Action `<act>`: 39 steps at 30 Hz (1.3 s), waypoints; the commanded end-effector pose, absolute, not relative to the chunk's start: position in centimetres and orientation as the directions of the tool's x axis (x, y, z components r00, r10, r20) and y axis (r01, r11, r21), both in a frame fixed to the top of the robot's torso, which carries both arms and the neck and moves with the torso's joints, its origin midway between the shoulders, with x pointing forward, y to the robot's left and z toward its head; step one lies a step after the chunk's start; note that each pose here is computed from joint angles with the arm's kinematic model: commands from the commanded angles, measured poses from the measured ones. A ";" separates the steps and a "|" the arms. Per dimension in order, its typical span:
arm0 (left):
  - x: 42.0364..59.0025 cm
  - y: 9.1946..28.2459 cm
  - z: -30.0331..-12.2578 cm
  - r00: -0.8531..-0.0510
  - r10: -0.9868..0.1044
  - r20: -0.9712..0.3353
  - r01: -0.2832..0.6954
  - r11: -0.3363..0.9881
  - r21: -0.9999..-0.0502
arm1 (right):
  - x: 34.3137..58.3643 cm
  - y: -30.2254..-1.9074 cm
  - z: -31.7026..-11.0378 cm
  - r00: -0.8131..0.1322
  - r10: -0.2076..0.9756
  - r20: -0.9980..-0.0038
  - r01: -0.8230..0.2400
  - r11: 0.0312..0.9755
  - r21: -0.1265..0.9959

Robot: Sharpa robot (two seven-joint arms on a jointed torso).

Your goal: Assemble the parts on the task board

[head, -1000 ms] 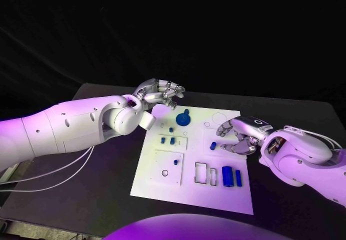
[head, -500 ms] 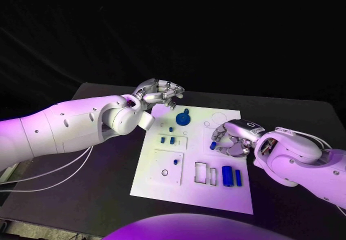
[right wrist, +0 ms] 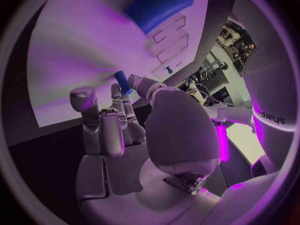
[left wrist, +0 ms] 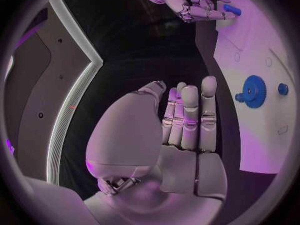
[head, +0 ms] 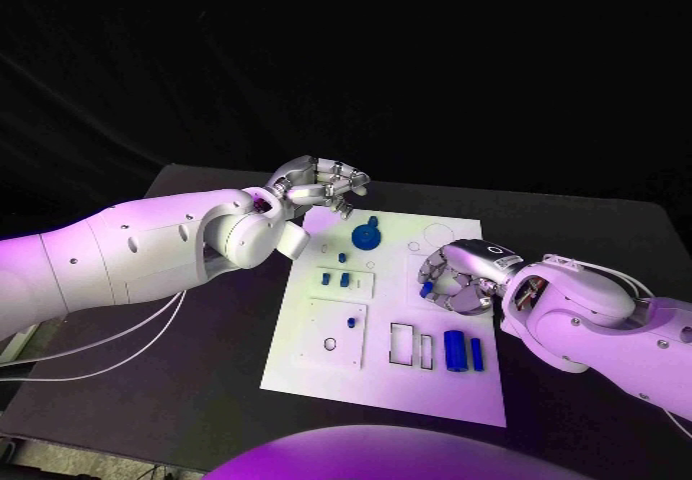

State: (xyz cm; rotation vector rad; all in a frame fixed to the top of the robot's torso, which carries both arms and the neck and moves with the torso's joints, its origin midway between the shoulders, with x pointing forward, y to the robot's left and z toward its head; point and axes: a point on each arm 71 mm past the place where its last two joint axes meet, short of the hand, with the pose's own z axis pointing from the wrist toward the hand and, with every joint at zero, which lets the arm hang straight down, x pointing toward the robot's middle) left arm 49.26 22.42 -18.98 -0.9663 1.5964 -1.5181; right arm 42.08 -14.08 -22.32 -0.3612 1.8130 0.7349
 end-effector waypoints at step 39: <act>49.1 22.2 -18.9 -0.490 -0.872 0.000 -0.045 0.025 -0.999 | 40.8 -13.7 -19.9 -0.249 0.208 -0.946 -0.607 0.728 0.319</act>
